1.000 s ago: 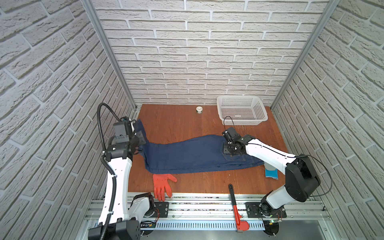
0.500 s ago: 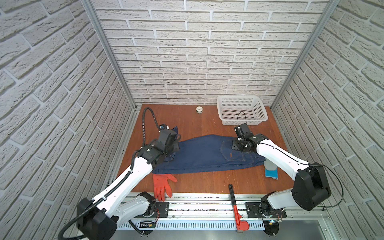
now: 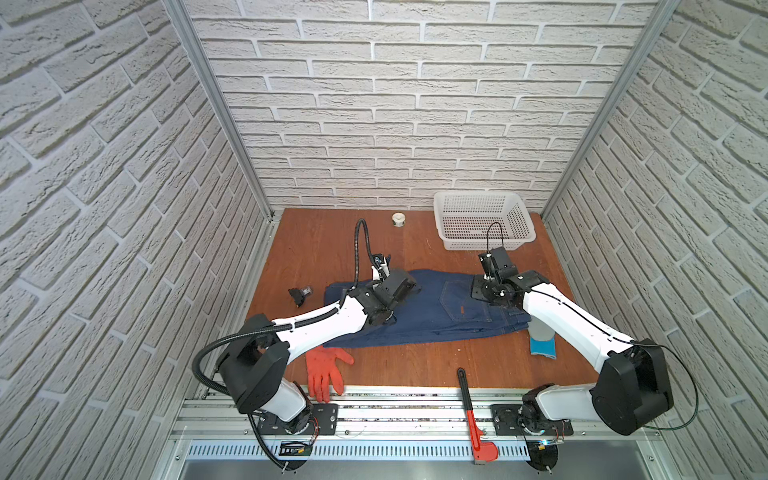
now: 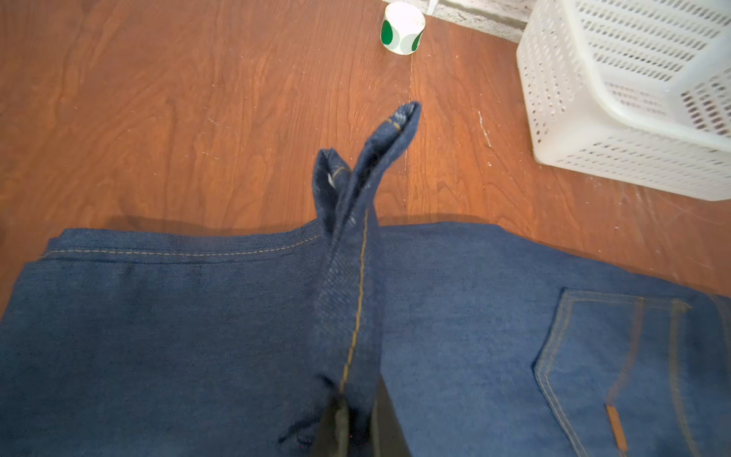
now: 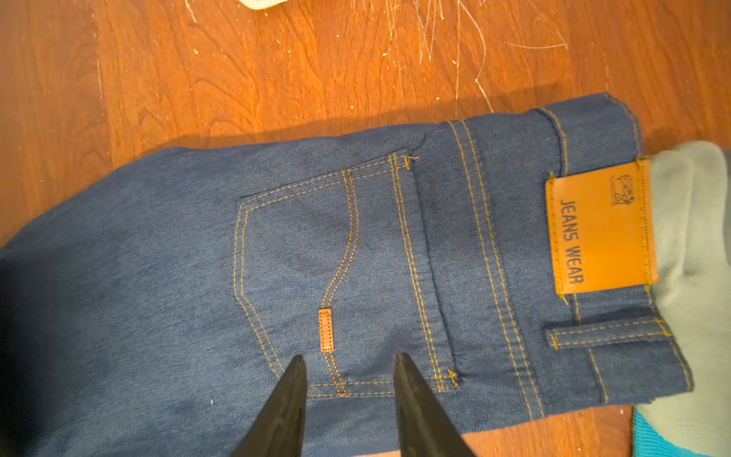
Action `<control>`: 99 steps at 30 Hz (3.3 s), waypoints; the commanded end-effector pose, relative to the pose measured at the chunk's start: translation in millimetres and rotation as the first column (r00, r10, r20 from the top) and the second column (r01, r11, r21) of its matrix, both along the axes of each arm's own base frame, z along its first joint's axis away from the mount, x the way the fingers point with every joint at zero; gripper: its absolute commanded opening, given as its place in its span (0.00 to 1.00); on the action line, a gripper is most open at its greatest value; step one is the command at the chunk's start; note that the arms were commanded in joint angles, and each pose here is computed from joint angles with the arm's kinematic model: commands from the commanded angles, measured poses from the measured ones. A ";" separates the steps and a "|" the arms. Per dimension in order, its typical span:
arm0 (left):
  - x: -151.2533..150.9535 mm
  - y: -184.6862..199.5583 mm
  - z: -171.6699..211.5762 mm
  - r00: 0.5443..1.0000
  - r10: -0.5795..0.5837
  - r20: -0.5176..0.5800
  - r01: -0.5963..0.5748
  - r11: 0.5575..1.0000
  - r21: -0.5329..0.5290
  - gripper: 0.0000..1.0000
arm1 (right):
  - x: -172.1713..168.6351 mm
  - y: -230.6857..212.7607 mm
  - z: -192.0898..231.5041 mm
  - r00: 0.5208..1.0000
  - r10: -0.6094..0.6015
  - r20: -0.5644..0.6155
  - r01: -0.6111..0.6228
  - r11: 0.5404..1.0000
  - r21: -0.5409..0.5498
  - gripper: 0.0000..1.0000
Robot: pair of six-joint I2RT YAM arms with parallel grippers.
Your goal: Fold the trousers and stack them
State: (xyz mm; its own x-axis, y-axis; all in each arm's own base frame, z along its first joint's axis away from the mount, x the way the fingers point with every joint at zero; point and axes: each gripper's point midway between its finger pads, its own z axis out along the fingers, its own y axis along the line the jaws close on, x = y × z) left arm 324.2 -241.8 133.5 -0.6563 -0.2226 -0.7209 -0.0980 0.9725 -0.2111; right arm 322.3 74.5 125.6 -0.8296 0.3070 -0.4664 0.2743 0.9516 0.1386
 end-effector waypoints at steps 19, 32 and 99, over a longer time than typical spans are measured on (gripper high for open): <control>-10.0 -48.3 -5.1 0.992 -0.100 -0.079 0.098 0.995 -0.035 0.00 | -7.0 -2.9 3.0 1.000 0.001 0.011 -0.001 1.000 0.008 0.39; -20.3 -95.5 -33.9 0.962 -0.190 -0.197 0.188 0.982 -0.029 0.49 | -8.3 -4.1 4.9 1.000 0.000 0.011 0.000 1.000 0.004 0.39; -36.7 161.8 -115.2 0.856 -0.082 -0.510 -0.097 0.944 -0.315 0.81 | 9.2 184.4 -64.0 0.899 0.421 -0.117 -0.383 0.889 0.251 0.35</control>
State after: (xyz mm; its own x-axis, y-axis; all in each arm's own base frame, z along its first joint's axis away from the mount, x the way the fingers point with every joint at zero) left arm 303.4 -83.7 35.8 -0.8858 -0.3954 -0.2430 -0.2538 0.8511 -0.4596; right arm 325.4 256.8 44.1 -0.9743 0.0188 -0.2243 -0.0600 0.9388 0.3392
